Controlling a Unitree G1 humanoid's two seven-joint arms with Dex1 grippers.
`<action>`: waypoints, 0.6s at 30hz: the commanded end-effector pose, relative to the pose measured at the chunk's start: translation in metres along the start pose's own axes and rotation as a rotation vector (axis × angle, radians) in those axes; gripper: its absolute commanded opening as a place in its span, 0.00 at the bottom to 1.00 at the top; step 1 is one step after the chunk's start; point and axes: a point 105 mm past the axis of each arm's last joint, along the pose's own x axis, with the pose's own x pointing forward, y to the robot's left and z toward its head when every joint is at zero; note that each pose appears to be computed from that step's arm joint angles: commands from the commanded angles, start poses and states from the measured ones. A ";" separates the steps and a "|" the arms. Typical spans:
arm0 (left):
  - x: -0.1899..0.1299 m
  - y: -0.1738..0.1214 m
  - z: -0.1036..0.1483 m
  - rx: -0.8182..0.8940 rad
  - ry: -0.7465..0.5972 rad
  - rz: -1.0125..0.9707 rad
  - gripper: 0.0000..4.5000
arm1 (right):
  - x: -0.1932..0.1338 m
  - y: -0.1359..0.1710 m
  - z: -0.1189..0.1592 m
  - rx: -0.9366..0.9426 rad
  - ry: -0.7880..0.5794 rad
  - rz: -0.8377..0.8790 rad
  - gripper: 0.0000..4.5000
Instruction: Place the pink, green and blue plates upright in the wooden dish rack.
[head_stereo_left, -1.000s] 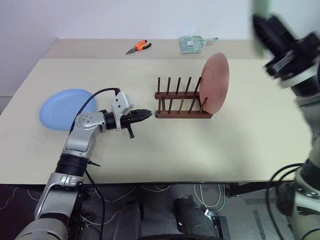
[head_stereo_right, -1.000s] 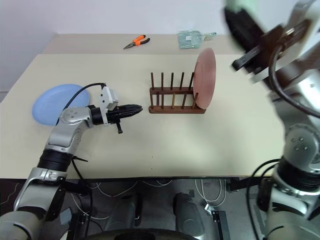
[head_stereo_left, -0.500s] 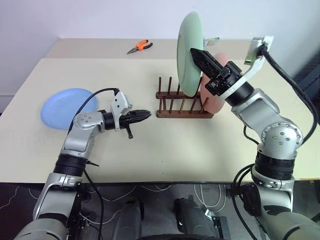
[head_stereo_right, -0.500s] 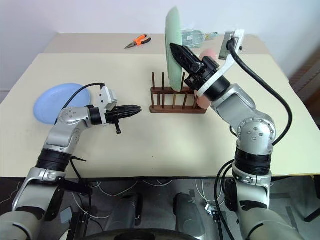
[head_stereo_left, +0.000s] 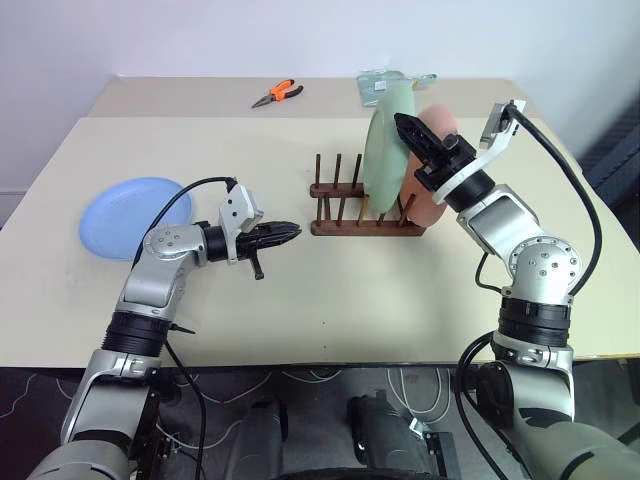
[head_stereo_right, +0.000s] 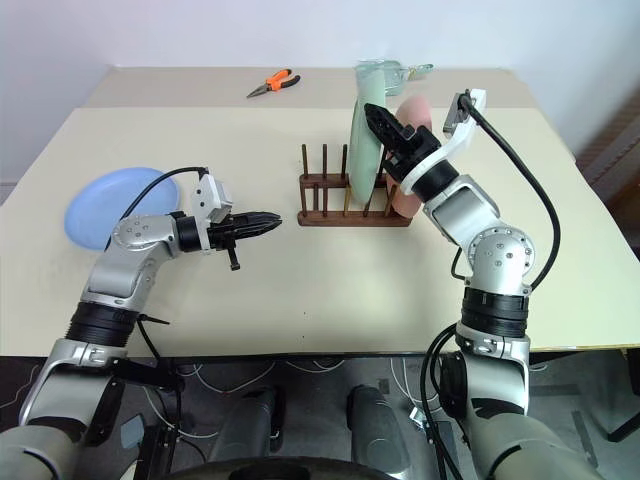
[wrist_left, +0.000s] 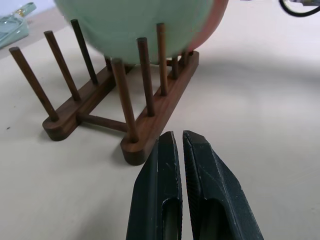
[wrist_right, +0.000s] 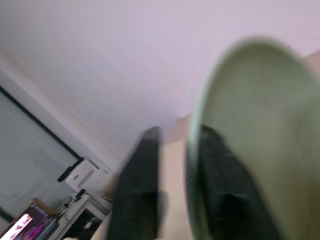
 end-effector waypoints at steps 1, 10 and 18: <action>-0.006 0.004 0.013 -0.019 -0.035 0.011 0.17 | 0.005 0.014 0.021 -0.153 -0.057 0.039 0.67; -0.027 0.030 0.018 -0.043 -0.052 0.190 0.98 | 0.008 0.051 0.040 -0.731 -0.050 0.096 0.90; -0.154 0.132 0.005 -0.091 -0.033 1.076 0.99 | -0.005 0.106 -0.030 -1.129 0.196 0.433 0.95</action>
